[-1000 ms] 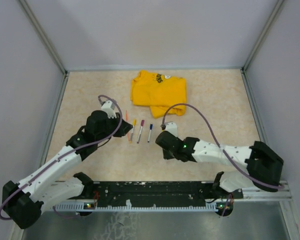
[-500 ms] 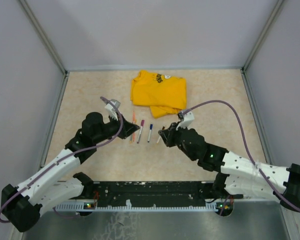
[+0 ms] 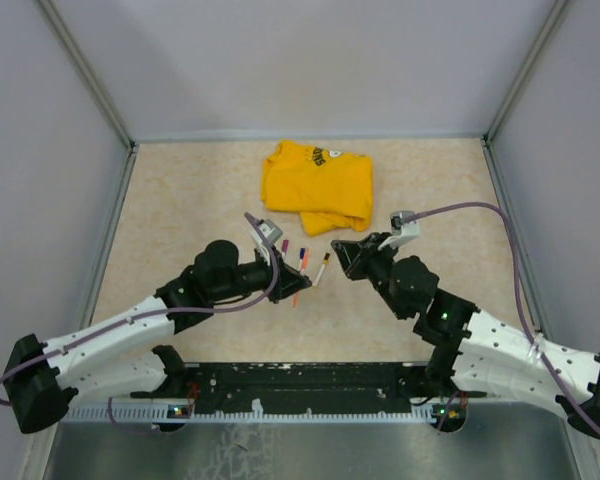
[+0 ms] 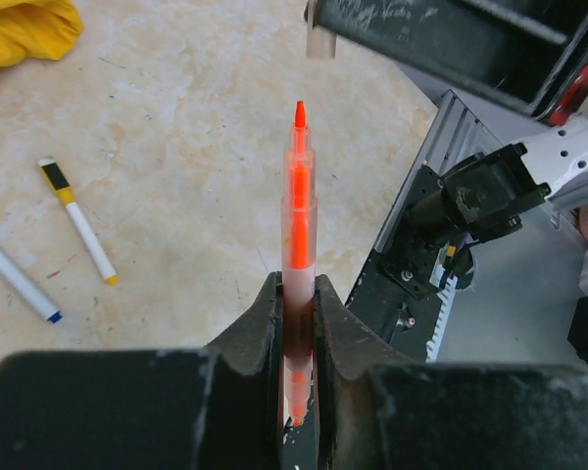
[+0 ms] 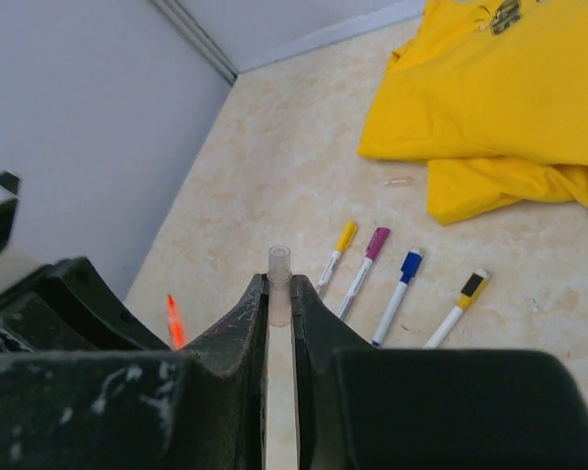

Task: Insert the pens into the pen caps
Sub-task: Insert the pen cap onto the pen.

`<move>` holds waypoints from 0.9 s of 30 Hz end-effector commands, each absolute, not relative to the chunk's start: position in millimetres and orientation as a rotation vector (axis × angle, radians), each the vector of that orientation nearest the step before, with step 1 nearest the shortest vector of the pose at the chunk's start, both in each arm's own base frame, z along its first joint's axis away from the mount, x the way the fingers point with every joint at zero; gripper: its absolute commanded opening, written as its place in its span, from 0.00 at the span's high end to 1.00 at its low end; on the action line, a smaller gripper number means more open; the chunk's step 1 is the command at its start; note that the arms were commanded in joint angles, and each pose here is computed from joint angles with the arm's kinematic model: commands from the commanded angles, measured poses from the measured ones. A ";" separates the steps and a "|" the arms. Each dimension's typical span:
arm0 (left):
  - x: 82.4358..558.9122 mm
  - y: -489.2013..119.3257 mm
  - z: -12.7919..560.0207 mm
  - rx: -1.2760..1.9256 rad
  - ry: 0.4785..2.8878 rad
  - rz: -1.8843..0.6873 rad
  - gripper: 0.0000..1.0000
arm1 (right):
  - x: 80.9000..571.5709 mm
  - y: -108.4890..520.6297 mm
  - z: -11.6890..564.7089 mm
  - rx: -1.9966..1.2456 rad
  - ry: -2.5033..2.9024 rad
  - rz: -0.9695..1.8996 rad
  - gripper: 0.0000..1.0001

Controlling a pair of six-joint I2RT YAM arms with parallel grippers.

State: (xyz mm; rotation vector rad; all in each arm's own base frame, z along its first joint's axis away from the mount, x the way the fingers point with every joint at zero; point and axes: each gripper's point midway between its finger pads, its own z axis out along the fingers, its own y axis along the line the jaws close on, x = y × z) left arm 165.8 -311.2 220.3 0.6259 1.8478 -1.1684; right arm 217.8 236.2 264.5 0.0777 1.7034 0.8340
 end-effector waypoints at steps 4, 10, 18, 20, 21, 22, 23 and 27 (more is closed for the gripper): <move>164.9 -334.2 243.2 0.675 1.736 -1.206 1.00 | 214.4 229.2 331.4 0.203 1.501 1.040 1.00; 160.6 -338.7 247.7 0.738 1.712 -1.213 1.00 | 207.5 241.8 340.0 0.165 1.472 1.129 1.00; 152.4 -339.6 251.1 0.789 1.672 -1.241 1.00 | 205.0 251.0 340.9 0.131 1.476 1.161 1.00; 151.9 -339.4 251.0 0.792 1.670 -1.242 1.00 | 204.3 253.0 339.0 0.122 1.484 1.164 1.00; 152.2 -338.9 251.5 0.789 1.669 -1.240 1.00 | 204.4 253.5 337.7 0.120 1.489 1.162 1.00; 151.8 -338.7 251.9 0.787 1.668 -1.241 1.00 | 204.6 253.8 335.9 0.118 1.498 1.158 1.00; 152.4 -338.0 252.2 0.785 1.667 -1.237 1.00 | 204.7 254.0 334.1 0.118 1.505 1.154 1.00; 152.1 -337.6 253.3 0.784 1.664 -1.237 1.00 | 204.1 253.3 328.5 0.122 1.519 1.152 1.00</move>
